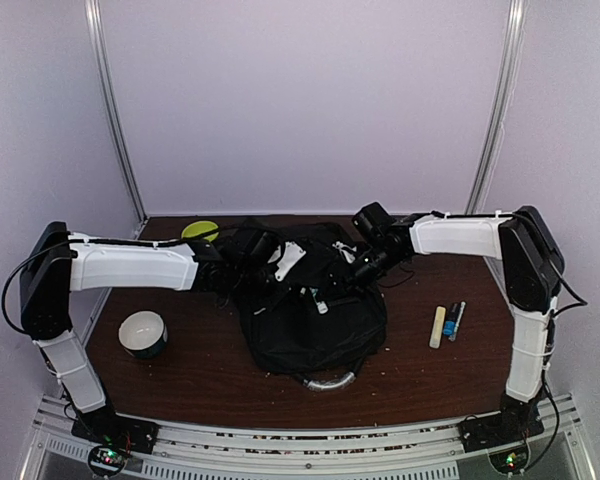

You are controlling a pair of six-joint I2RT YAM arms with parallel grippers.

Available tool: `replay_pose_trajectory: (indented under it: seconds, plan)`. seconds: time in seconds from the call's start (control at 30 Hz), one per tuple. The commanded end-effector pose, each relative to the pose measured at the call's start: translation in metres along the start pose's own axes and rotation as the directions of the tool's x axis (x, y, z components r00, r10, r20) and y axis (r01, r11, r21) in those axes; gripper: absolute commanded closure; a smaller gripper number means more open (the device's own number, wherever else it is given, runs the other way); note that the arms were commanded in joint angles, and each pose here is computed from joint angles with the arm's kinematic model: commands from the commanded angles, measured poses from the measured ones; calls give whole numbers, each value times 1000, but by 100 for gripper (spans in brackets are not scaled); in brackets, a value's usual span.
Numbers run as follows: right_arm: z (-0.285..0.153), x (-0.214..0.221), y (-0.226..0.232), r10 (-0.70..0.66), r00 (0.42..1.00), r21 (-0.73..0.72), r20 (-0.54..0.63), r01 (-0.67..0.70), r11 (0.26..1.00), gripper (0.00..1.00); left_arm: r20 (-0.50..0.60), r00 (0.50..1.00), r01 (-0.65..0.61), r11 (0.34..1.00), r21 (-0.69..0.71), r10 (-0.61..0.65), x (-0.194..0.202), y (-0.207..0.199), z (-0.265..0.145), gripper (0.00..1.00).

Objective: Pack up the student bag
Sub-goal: Place the glue stick in the lower front pocket of the bag.

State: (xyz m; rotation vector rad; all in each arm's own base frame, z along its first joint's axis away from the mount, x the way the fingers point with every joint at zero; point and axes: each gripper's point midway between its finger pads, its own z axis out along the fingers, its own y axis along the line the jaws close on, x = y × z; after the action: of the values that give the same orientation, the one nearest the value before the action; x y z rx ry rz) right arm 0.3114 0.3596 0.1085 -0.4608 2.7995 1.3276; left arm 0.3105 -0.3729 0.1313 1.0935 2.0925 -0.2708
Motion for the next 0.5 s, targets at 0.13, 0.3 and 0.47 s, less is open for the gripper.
replay_pose_trajectory:
  seconds: [0.13, 0.3, 0.47]
  plan:
    - [-55, 6, 11, -237, 963, 115, 131, 223, 968, 56, 161, 987, 6, 1000, 22, -9, -41, -3, -21, 100]
    - [-77, 20, 14, -475, 871, 199, 123, 448, 872, 81, 165, 986, -3, 1000, 19, -1, -37, -4, -19, 100]
    - [-82, 32, 16, -715, 693, 253, 94, 678, 690, 100, 179, 984, 0, 999, 41, -7, -34, -8, -18, 100]
